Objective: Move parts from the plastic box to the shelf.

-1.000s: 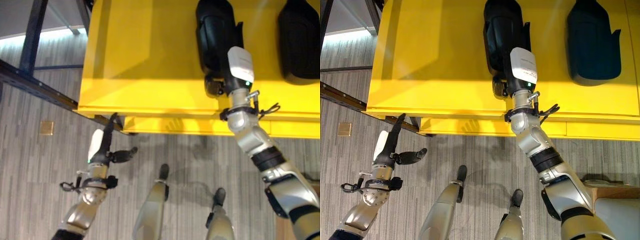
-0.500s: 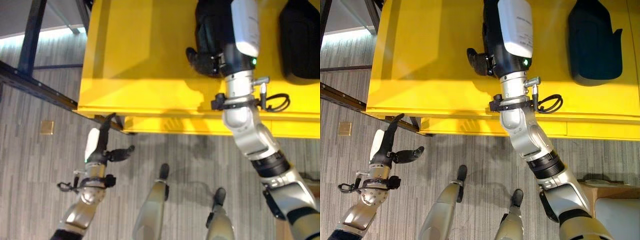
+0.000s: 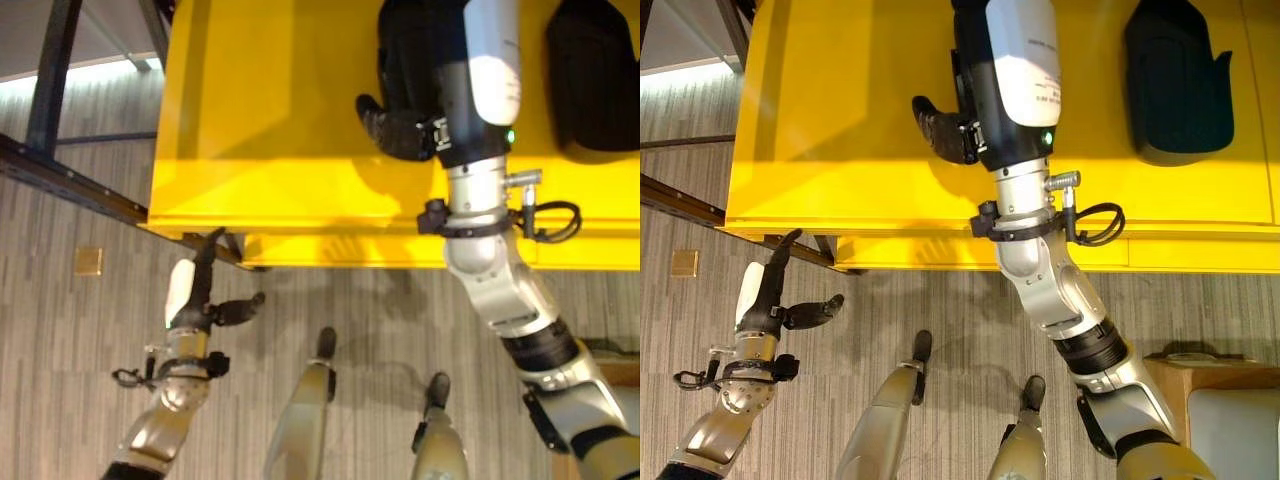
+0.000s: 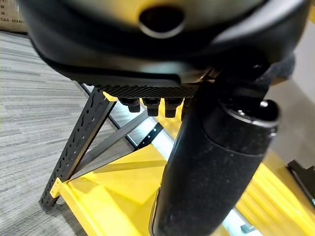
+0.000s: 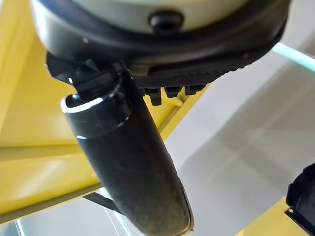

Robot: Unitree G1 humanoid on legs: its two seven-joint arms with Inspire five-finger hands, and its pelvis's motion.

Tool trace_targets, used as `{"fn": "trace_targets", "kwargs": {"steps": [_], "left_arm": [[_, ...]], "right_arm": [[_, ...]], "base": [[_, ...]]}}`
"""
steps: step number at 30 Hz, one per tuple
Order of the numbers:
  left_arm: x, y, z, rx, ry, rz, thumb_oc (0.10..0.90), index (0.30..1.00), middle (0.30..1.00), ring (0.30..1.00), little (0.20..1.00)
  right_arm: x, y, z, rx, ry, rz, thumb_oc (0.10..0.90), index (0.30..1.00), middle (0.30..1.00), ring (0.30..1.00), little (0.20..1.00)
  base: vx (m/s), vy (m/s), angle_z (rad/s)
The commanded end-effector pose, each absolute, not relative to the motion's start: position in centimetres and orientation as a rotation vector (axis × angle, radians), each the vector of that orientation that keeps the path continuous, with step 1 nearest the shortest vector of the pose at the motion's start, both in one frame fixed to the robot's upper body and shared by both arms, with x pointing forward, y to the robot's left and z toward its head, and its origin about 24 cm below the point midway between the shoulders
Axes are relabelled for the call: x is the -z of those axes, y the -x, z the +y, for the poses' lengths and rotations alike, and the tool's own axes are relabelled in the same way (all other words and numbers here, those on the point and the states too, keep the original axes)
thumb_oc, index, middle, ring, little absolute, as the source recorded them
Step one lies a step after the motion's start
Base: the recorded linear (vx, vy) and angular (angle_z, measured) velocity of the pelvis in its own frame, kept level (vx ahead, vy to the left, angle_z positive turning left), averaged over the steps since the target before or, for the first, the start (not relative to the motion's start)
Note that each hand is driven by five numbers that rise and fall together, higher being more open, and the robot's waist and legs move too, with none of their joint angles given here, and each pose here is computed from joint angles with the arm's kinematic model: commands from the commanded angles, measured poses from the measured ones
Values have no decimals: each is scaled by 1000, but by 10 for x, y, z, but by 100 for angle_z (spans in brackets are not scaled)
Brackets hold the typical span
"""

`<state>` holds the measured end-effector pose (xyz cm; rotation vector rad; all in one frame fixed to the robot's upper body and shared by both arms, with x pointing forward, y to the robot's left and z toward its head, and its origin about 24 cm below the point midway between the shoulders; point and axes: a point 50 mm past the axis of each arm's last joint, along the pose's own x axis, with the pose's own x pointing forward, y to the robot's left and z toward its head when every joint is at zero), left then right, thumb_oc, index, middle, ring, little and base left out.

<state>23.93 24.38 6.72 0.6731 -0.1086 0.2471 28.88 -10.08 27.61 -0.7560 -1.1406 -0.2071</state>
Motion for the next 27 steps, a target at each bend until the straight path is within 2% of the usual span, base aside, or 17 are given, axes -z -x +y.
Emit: {"fn": "trace_targets", "kwargs": {"steps": [1, 23, 27], "left_arm": [[-109, -239, 245, -312, -712, -331, 900, 1000, 1000, 1000, 1000], [-84, -226, 253, -278, -754, -213, 900, 1000, 1000, 1000, 1000], [-72, -221, 253, -264, -748, -166, 900, 1000, 1000, 1000, 1000]], "right_arm": [[-307, -252, -100, 258, 617, -1401, 900, 1000, 1000, 1000, 1000], [-232, -232, -152, 195, 780, -1132, 900, 1000, 1000, 1000, 1000], [-203, -221, -172, 153, 816, -971, 900, 1000, 1000, 1000, 1000]], "base": [[4, -39, -4], [22, -47, -15], [37, -80, -17]]}}
